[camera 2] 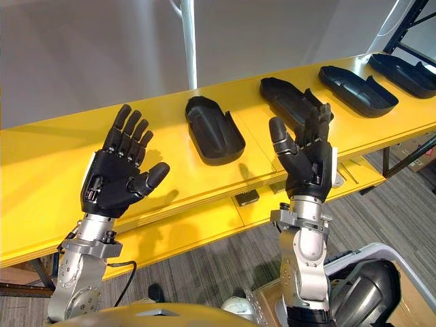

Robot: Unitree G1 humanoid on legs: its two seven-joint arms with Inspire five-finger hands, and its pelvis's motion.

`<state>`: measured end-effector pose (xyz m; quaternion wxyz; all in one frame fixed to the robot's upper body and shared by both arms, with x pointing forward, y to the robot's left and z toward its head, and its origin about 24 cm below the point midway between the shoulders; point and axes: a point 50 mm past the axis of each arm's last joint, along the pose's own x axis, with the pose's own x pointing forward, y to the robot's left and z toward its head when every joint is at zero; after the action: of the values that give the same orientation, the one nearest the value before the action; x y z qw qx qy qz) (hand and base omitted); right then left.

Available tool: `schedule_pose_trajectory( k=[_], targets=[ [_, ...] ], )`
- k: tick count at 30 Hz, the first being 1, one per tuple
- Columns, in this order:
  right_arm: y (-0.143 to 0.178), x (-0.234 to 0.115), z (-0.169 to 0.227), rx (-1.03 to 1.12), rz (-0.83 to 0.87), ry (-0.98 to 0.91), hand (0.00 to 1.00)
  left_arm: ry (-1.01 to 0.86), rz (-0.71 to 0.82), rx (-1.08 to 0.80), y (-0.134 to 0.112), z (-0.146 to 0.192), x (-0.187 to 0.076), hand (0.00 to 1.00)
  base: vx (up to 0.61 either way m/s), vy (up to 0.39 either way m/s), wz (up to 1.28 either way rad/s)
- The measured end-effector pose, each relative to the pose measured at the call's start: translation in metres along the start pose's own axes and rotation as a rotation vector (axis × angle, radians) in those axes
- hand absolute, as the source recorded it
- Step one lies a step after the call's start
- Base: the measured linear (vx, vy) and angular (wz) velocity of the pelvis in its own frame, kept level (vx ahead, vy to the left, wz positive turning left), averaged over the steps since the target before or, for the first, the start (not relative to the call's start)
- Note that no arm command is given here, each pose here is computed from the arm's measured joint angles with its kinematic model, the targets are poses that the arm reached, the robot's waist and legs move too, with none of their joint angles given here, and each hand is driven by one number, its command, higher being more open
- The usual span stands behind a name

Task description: Walk over and take three plastic housings, then place them on the shelf

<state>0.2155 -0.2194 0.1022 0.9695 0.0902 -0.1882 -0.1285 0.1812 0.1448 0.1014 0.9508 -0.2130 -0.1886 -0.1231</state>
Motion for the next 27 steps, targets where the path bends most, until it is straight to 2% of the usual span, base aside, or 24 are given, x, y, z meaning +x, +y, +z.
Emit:
schedule_pose_trajectory(
  k=[7,17,27],
  targets=[
    [-0.021,0.005,-0.037,-0.094,-0.003,0.212,1.0,0.004,0.004,0.009,0.002,0.0,-0.001,1.0,0.0,0.006,0.05],
    [-0.025,0.013,-0.061,-0.106,0.04,0.314,1.0,0.018,-0.016,0.02,0.004,-0.001,-0.001,1.0,0.0,0.005,0.1],
    [-0.016,0.019,-0.064,-0.139,0.162,0.328,1.0,0.006,-0.017,0.043,0.009,0.003,-0.002,1.0,0.0,0.001,0.02]
  ],
)
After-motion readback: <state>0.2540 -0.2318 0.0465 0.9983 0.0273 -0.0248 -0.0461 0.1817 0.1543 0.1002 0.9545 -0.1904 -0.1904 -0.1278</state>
